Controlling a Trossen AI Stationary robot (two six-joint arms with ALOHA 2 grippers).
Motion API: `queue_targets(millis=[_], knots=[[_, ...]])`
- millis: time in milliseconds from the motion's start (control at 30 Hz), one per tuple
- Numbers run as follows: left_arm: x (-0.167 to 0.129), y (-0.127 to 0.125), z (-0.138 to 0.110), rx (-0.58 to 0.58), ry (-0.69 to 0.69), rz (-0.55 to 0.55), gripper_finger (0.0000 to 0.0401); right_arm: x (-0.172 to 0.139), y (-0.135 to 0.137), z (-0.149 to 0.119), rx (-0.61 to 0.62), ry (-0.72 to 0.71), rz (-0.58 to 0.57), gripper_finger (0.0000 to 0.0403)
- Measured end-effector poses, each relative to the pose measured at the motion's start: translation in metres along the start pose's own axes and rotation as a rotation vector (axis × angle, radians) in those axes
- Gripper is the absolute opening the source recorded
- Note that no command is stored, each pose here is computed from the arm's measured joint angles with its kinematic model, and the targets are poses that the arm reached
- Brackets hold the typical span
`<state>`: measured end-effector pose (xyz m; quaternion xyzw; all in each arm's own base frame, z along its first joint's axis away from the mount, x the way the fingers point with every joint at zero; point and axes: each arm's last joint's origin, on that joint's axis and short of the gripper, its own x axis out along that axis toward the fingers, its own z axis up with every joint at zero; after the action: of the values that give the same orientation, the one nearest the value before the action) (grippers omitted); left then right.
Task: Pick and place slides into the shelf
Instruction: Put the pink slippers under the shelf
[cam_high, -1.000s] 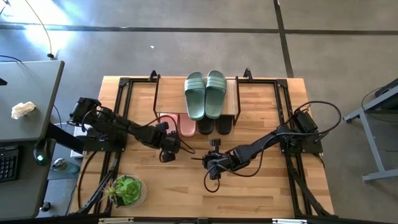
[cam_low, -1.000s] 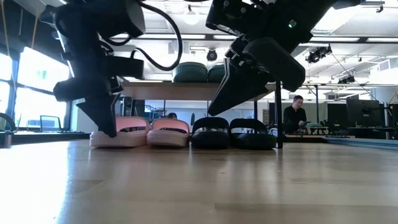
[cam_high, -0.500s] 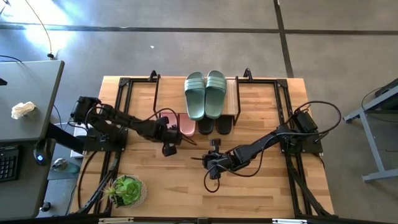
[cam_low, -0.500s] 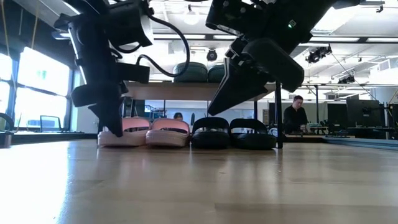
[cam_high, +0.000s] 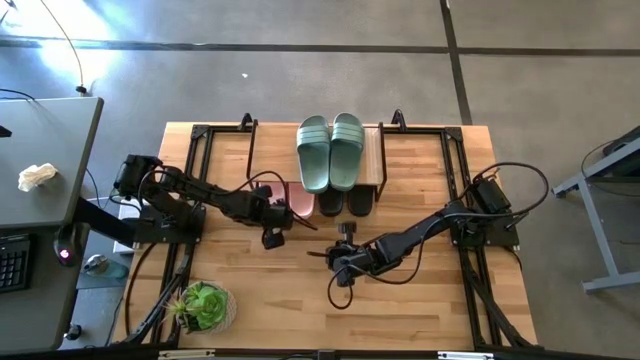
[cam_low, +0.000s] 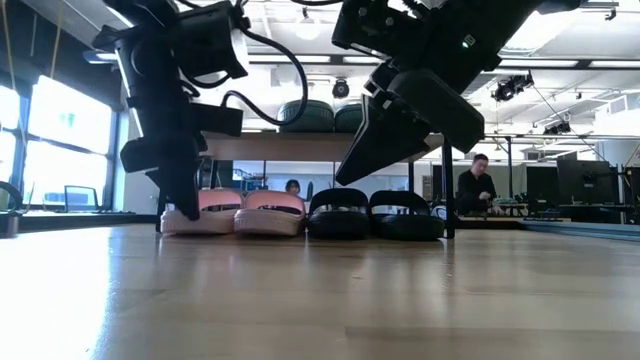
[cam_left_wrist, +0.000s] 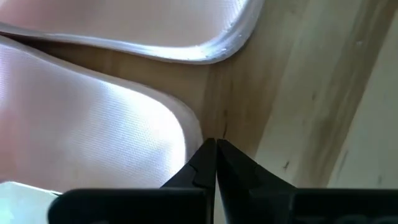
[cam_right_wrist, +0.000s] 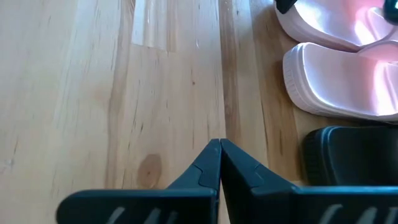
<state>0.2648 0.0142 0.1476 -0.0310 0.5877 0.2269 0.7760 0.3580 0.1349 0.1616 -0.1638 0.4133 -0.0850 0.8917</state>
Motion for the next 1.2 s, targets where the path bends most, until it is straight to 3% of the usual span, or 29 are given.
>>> queue_targets(millis=[200, 367, 533, 833, 1200], knots=[[-0.004, -0.013, 0.002, 0.053, -0.048, -0.095, 0.0003, 0.0, 0.0, 0.0, 0.0, 0.001, 0.0, 0.0], [-0.013, -0.037, 0.014, 0.183, -0.252, -0.199, 0.0003, 0.0, 0.0, 0.0, -0.001, 0.001, 0.001, 0.0], [-0.016, -0.037, 0.022, 0.171, -0.35, -0.119, 0.0003, 0.0, 0.0, -0.001, 0.003, 0.007, 0.001, 0.0], [0.007, -0.04, 0.021, 0.182, -0.283, -0.107, 0.0003, 0.0, -0.001, -0.002, -0.003, 0.018, -0.001, 0.0], [0.021, -0.043, 0.028, 0.168, -0.281, 0.065, 0.0001, 0.001, -0.001, -0.003, 0.006, 0.025, -0.004, 0.0]])
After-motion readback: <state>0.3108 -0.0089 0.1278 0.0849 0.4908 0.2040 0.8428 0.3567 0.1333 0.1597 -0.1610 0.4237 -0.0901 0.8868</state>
